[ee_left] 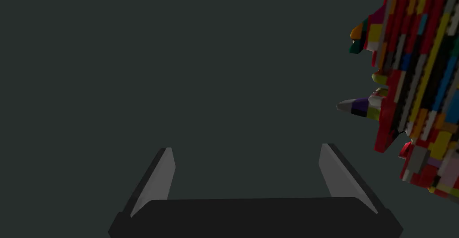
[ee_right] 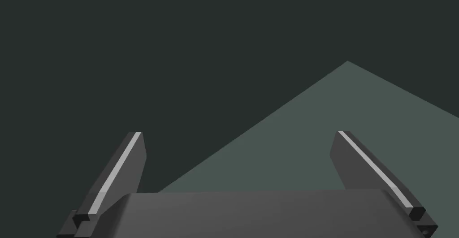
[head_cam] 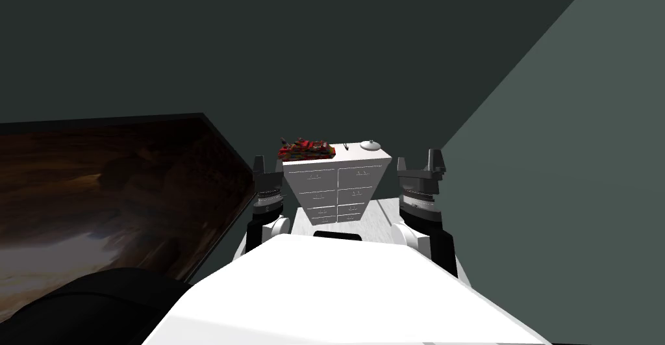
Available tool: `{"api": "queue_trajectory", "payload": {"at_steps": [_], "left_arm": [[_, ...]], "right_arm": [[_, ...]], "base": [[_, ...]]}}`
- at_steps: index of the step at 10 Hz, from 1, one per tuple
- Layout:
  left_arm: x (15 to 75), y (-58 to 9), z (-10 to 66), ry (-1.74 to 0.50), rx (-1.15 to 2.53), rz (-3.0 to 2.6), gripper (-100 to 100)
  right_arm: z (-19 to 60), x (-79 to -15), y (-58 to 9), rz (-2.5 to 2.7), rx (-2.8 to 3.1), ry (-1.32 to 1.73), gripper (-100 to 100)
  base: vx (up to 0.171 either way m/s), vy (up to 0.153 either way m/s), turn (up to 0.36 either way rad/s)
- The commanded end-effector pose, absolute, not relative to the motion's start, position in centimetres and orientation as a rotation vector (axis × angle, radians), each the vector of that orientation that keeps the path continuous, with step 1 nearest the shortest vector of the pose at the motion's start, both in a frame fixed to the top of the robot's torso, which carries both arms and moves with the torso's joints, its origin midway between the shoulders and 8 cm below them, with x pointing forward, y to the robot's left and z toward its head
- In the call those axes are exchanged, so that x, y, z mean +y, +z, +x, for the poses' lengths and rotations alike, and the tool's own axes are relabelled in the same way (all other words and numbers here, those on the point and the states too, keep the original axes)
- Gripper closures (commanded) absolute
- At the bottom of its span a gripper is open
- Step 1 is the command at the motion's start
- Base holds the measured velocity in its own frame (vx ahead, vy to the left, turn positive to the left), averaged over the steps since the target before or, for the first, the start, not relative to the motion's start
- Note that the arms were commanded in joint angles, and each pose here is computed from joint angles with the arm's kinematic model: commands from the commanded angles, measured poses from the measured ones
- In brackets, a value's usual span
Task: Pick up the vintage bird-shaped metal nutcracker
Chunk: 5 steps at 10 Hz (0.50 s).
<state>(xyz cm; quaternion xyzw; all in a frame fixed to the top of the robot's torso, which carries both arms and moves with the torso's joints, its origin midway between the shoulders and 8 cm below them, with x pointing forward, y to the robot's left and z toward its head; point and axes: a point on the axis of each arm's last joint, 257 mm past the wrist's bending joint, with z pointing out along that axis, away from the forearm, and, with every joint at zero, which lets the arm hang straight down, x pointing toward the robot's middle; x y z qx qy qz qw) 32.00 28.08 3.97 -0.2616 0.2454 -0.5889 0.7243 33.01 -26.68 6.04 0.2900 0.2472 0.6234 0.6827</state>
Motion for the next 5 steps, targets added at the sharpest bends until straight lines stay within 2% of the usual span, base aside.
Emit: {"api": "queue_trajectory", "payload": {"at_steps": [1,5], "left_arm": [[28.08,3.97,32.0,-1.299,0.542,-0.577,0],[28.08,3.98,32.0,-1.3,0.541,-0.577,0]], "right_arm": [[33.08,-26.58,5.99,0.637,0.58,1.397,-100],[33.47,-26.77,5.72,0.601,0.687,1.381,-100]], "base": [[-0.011,0.015,0.003],[-0.044,0.056,0.007]]}}
